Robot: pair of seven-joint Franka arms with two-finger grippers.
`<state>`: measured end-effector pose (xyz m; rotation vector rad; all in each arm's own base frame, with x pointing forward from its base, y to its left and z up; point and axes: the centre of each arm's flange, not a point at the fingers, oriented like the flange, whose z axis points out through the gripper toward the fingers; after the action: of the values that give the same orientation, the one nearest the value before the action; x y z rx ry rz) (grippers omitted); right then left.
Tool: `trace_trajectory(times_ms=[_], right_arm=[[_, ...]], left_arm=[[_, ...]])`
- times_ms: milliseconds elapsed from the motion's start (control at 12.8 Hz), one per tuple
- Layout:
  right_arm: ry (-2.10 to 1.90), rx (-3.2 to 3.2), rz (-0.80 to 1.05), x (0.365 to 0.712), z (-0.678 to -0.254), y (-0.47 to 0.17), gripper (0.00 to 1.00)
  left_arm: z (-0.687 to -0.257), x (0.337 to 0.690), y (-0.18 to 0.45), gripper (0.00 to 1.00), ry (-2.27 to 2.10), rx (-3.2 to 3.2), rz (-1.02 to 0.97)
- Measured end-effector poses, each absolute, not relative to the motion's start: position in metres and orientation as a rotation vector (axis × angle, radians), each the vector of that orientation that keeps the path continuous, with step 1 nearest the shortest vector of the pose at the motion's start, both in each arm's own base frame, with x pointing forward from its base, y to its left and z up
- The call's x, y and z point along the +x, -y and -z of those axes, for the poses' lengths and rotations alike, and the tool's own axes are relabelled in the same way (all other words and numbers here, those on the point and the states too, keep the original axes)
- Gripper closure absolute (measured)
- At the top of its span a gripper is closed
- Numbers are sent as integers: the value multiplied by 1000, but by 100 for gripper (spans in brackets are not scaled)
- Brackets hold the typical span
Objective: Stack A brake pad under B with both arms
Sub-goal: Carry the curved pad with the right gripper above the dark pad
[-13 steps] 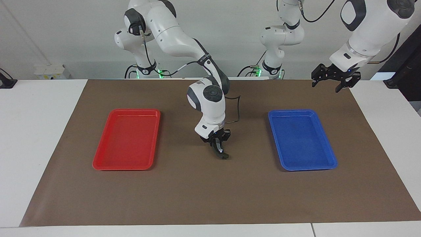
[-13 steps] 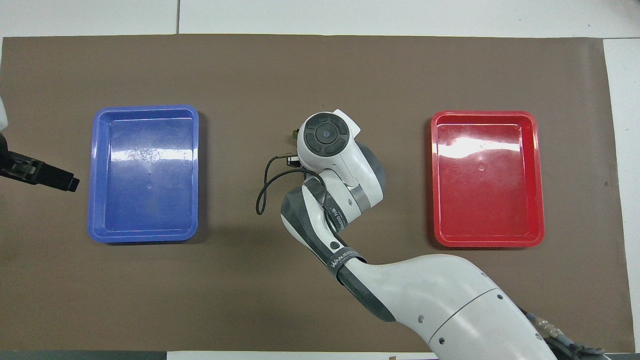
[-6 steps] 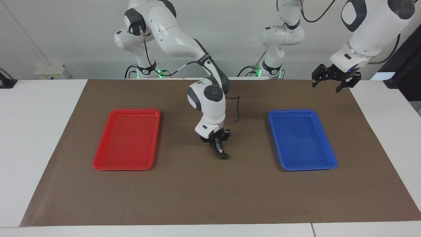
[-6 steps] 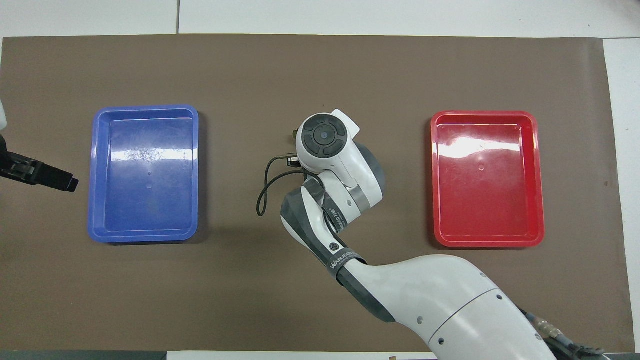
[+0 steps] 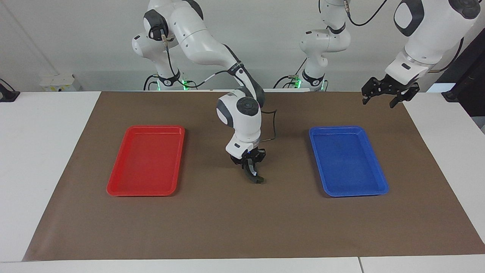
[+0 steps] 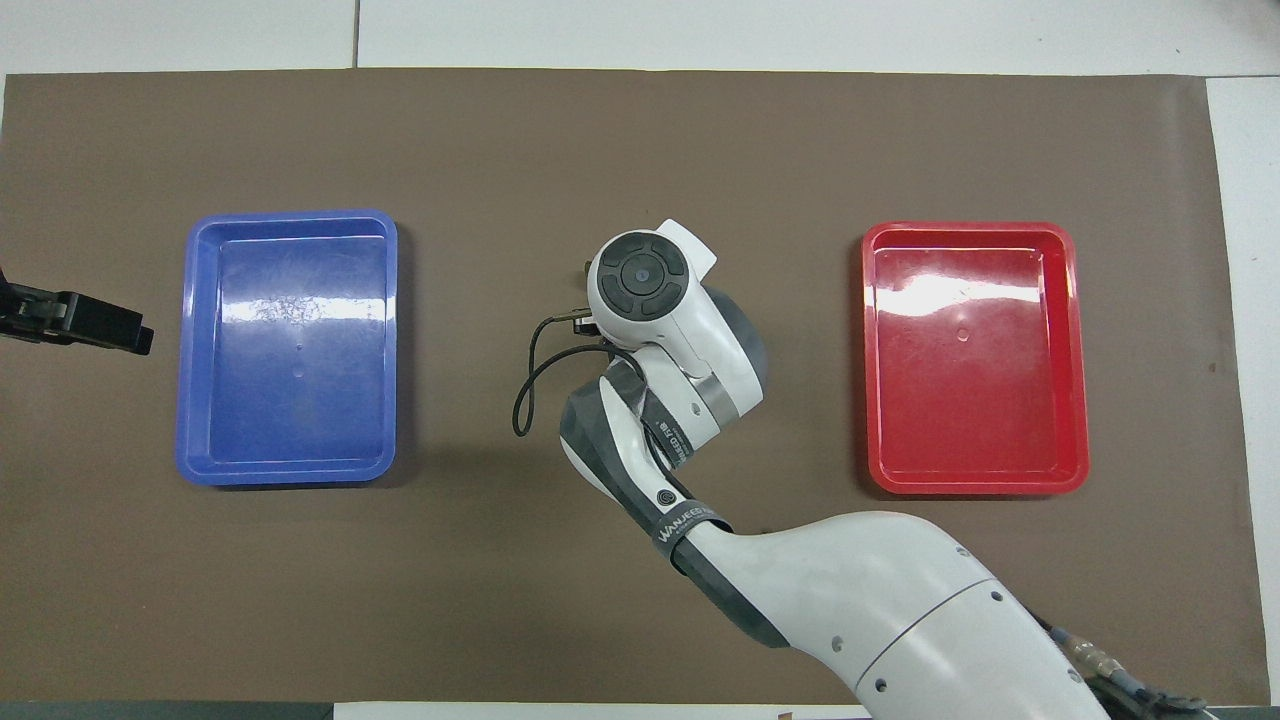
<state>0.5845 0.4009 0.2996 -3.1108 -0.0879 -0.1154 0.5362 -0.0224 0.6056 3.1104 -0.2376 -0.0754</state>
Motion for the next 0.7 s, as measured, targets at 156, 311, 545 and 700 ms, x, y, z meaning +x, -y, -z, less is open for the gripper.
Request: trace_trajectory(times_ms=[156, 311, 545, 700], right_arm=[[87, -3114, 112, 585, -300, -400, 56], [83, -3124, 101, 586, -300, -396, 56], [81, -3127, 99, 586, -300, -394, 56], [82, -3126, 100, 586, -300, -395, 56]], left_arm=[[-606, 537, 23, 1, 193, 3115, 60], [-607, 539, 24, 1, 193, 3116, 35], [-607, 539, 26, 1, 192, 3116, 33], [-607, 539, 25, 1, 180, 3117, 35]])
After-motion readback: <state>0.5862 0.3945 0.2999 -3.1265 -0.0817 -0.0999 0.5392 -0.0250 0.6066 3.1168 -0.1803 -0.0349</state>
